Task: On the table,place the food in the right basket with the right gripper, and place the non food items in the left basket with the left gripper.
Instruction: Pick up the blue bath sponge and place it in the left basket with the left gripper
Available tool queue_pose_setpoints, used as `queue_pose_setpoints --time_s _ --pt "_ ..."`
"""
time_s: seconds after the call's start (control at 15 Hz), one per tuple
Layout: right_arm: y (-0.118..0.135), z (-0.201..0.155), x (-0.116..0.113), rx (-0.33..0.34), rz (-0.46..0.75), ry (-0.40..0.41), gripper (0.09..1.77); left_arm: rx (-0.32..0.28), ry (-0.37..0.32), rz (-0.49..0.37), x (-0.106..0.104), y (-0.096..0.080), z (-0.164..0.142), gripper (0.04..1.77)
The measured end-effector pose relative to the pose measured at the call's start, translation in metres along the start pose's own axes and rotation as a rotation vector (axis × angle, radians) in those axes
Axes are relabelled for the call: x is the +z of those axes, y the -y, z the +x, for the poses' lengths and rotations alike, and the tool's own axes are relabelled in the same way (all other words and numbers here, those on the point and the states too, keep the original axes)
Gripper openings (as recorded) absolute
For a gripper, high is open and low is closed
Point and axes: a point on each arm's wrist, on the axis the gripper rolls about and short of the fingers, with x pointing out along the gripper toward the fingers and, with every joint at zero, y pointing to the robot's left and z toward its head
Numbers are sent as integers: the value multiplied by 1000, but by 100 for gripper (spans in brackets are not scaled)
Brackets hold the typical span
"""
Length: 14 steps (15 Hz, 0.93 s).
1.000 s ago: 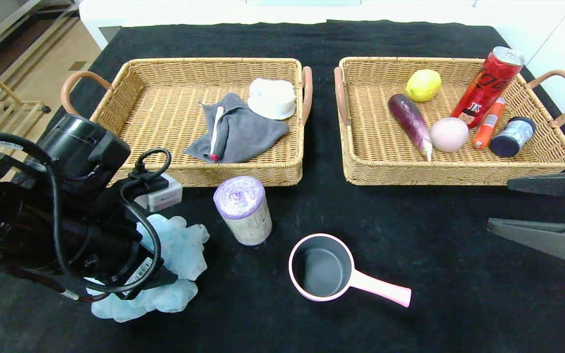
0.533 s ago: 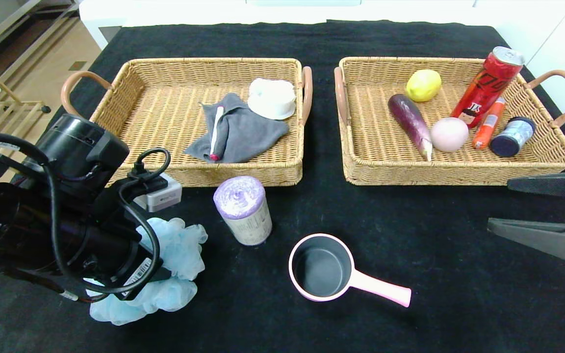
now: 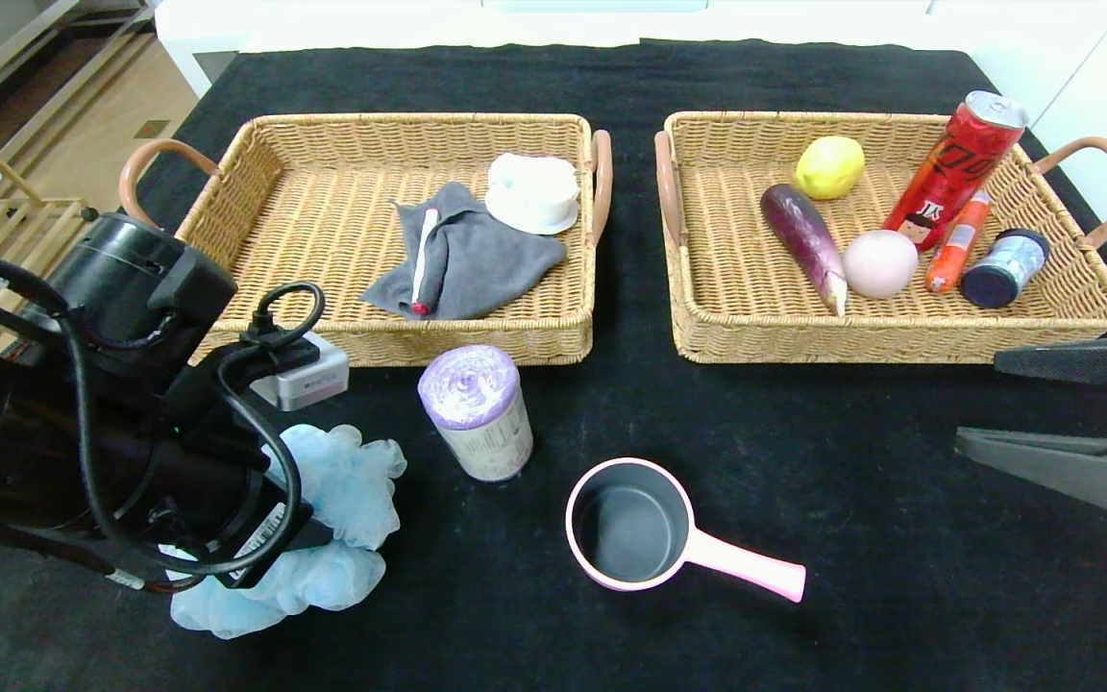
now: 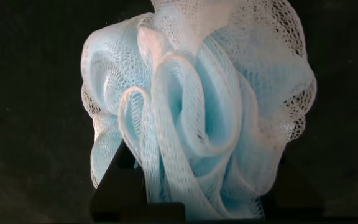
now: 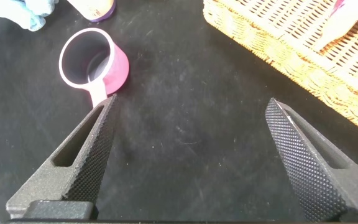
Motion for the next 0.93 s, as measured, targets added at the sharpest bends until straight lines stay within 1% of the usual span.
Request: queue_pose_setpoints --time_s 0.13,0.33,0.73,0.93 --pt "0 1 0 3 0 -2 171 -6 37 -3 2 -1 -9 76" --pt "0 1 -1 3 1 -2 171 9 109 -12 8 -5 -26 74" --pt "0 0 0 2 -1 -1 171 51 263 -34 26 -14 -61 72" --pt "0 0 0 0 0 -1 171 89 335 -51 36 -21 -78 70"
